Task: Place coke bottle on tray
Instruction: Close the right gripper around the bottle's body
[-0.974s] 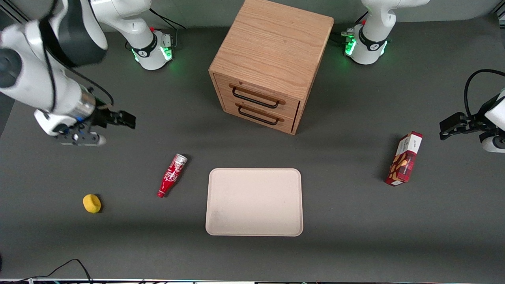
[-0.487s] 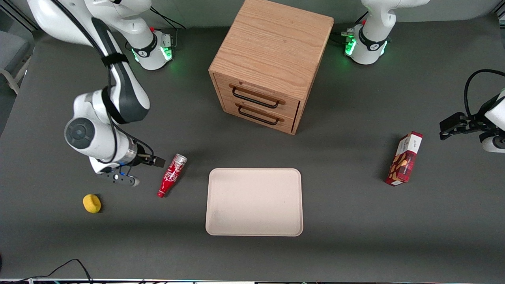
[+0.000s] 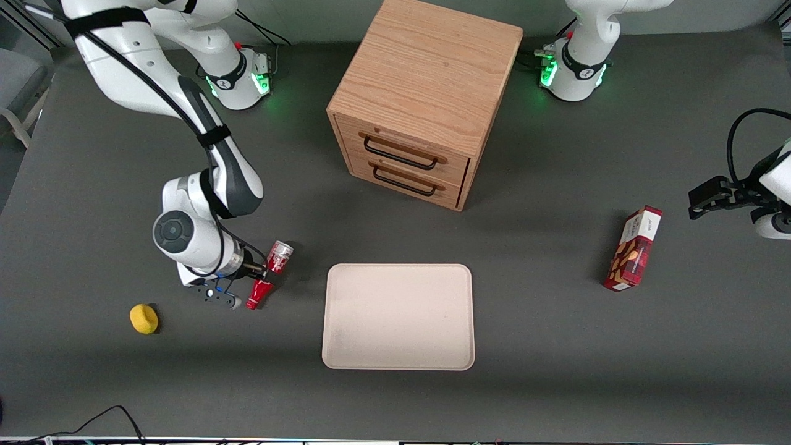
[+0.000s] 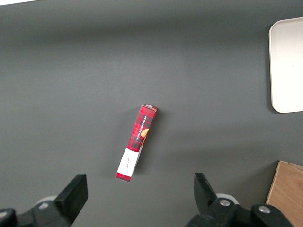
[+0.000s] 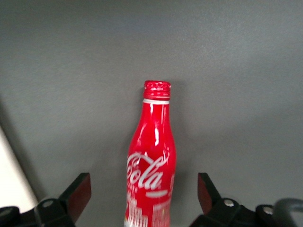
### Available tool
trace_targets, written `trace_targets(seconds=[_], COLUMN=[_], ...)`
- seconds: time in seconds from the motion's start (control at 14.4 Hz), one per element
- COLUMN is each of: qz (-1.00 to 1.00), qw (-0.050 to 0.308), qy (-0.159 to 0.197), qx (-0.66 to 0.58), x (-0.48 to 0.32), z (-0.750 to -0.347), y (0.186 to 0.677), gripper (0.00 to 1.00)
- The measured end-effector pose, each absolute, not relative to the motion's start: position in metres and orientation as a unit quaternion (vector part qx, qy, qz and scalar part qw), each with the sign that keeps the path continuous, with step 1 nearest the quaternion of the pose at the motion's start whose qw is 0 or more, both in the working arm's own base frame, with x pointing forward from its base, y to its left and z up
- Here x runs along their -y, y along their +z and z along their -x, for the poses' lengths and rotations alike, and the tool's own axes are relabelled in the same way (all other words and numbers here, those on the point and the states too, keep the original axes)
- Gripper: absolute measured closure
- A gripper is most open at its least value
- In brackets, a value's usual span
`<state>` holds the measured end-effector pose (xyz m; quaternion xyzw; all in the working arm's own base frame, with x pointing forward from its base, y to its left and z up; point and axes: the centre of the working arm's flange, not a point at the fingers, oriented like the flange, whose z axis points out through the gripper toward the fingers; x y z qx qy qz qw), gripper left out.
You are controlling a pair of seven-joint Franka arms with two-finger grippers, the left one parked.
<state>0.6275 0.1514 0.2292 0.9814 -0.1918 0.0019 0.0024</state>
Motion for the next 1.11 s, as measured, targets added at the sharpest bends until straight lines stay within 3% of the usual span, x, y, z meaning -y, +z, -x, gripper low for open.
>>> trace_targets(seconds=[0.56, 0.77, 0.83, 1.11], qz=[-0.976, -0.978, -0.978, -0.979], qw=[0.018, 0.026, 0.027, 0.049], qy=[0.005, 0.008, 0.009, -0.017], qx=[0.218, 0.208, 0.205, 0.199], x=[-0.167, -0.168, -0.169, -0.173], z=[-0.62, -0.619, -0.619, -0.614], y=[0.187, 0.185, 0.187, 0.227], gripper=[0.04, 0.38, 0.44, 0.44])
